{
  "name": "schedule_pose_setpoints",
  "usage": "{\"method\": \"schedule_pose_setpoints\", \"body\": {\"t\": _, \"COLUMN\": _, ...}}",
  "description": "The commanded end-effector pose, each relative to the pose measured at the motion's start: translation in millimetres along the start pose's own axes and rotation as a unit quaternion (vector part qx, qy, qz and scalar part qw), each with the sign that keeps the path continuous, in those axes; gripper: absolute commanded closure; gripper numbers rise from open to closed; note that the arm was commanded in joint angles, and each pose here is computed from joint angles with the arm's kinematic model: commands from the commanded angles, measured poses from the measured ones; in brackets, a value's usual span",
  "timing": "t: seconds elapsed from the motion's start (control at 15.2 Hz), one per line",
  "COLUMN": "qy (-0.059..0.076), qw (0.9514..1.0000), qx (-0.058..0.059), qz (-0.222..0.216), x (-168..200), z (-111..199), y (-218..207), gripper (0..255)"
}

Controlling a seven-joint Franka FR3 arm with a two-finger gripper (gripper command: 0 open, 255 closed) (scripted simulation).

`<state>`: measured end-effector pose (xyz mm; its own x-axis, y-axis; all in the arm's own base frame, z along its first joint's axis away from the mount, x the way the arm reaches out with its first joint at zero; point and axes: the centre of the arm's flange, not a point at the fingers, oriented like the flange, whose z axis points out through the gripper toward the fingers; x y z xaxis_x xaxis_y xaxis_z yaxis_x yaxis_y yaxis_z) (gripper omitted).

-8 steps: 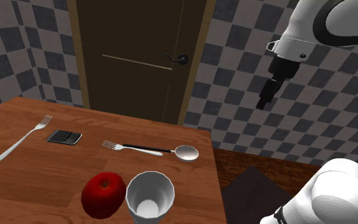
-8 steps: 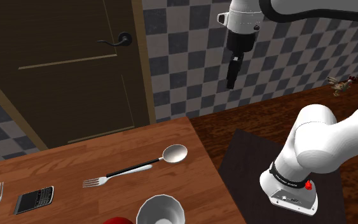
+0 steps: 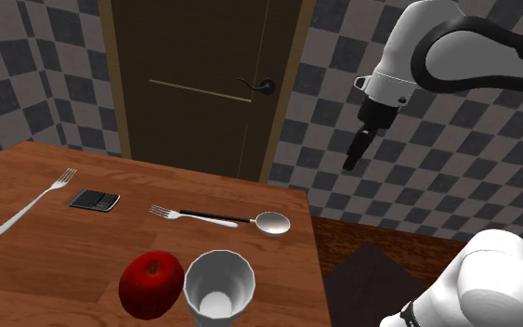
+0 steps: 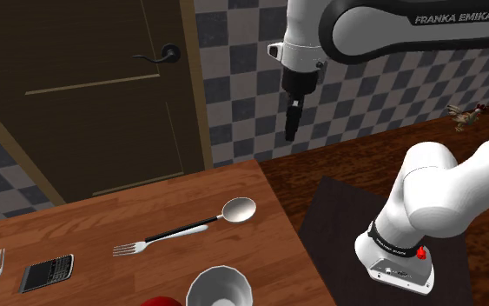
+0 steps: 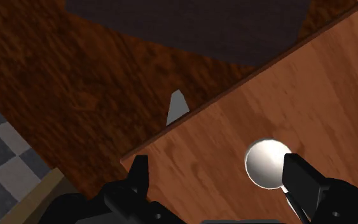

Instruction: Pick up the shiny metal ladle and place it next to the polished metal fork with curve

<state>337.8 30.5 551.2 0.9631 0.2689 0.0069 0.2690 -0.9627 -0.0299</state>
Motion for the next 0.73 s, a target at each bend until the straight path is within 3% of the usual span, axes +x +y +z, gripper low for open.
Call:
{"method": "schedule_pose_setpoints", "body": {"t": 0.0, "qy": 0.006, "qw": 0.9997, "qx": 0.004, "qz": -0.023, "x": 18, "z": 18, "y": -7, "gripper": 0}}
{"method": "schedule_pose_setpoints", "body": {"t": 0.33, "qy": 0.018, "qw": 0.9965, "qx": 0.016, "qz": -0.080, "x": 59, "z": 58, "y": -31, "gripper": 0}}
{"method": "schedule_pose_setpoints", "body": {"t": 0.66, "qy": 0.029, "qw": 0.9897, "qx": 0.028, "qz": -0.137, "x": 98, "z": 97, "y": -61, "gripper": 0}}
